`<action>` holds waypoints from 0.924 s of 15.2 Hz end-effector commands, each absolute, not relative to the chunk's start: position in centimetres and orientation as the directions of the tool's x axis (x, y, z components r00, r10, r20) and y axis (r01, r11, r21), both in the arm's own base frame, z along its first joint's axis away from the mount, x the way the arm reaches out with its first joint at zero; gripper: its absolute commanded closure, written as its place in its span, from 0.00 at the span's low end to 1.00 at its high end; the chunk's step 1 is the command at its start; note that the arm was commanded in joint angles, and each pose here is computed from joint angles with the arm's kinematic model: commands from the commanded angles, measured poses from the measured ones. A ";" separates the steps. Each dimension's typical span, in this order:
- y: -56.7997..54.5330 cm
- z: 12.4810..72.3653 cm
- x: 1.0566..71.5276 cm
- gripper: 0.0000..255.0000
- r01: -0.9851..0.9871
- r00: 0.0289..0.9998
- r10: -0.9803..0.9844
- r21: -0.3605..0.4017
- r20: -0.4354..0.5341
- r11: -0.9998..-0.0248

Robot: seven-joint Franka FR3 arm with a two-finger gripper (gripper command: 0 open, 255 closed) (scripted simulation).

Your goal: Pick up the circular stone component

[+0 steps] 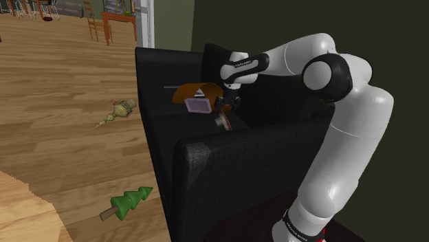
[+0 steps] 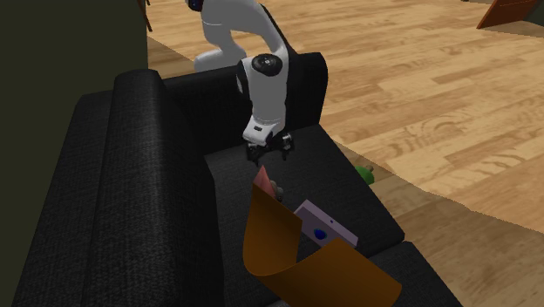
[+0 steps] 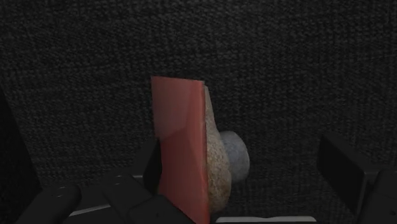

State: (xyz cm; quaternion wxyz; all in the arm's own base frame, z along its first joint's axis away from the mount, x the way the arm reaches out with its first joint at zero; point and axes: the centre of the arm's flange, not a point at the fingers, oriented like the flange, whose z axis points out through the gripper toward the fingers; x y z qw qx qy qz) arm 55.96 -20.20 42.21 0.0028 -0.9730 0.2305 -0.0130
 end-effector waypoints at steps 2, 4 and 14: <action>-23.1 40.3 58.3 0.00 -0.499 0.866 -0.500 -0.017 0.020 -0.866; -23.8 39.4 58.7 0.00 -0.511 0.859 -0.511 -0.019 0.019 -0.860; -23.7 35.9 58.7 1.00 -0.511 0.859 -0.511 -0.019 0.019 -0.860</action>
